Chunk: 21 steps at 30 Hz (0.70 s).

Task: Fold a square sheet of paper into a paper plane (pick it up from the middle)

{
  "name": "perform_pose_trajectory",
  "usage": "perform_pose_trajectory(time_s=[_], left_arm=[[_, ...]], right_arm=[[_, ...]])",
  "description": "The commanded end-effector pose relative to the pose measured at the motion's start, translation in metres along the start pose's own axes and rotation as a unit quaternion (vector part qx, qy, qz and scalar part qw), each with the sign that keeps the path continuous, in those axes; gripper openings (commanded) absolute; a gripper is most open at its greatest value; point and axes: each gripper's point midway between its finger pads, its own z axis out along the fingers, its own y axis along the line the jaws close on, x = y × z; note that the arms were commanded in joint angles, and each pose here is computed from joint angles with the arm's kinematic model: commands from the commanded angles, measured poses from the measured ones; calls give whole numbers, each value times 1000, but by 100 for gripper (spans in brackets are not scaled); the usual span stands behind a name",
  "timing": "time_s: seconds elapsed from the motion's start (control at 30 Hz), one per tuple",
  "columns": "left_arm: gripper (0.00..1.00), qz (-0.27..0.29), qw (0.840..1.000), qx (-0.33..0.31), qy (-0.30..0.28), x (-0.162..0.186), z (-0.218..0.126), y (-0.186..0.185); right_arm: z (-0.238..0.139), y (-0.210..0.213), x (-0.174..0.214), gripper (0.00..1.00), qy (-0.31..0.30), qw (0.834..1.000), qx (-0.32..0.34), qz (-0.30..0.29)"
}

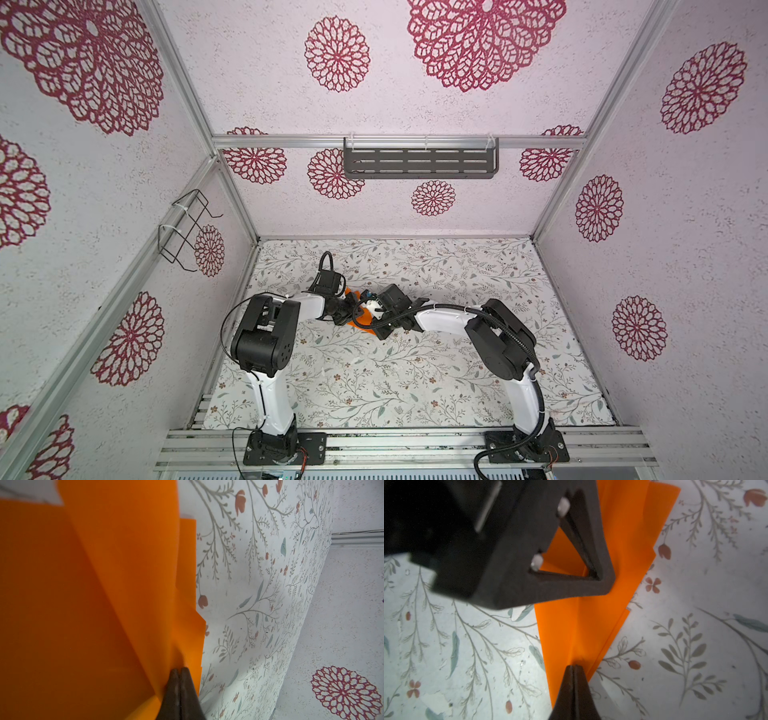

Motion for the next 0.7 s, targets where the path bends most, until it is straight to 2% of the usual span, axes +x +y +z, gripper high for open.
perform_pose_trajectory(time_s=[0.0,0.07,0.17,0.27,0.4,0.67], left_arm=[[4,-66,980,-174,71,54,17,105],[4,-67,979,-176,72,54,18,106],[4,-71,978,-179,75,56,18,109],[3,-75,978,-180,77,57,17,110],[3,-79,977,-181,80,58,17,110],[3,-89,974,-188,93,63,18,113]], right_arm=[[1,8,43,5,67,998,-6,-18],[0,11,48,7,74,997,-10,-32],[-8,10,35,8,53,998,0,-36],[-24,9,5,8,-2,999,14,-35],[-39,22,-27,8,-63,997,-14,-30],[-18,23,-18,8,-38,999,-29,-26]])
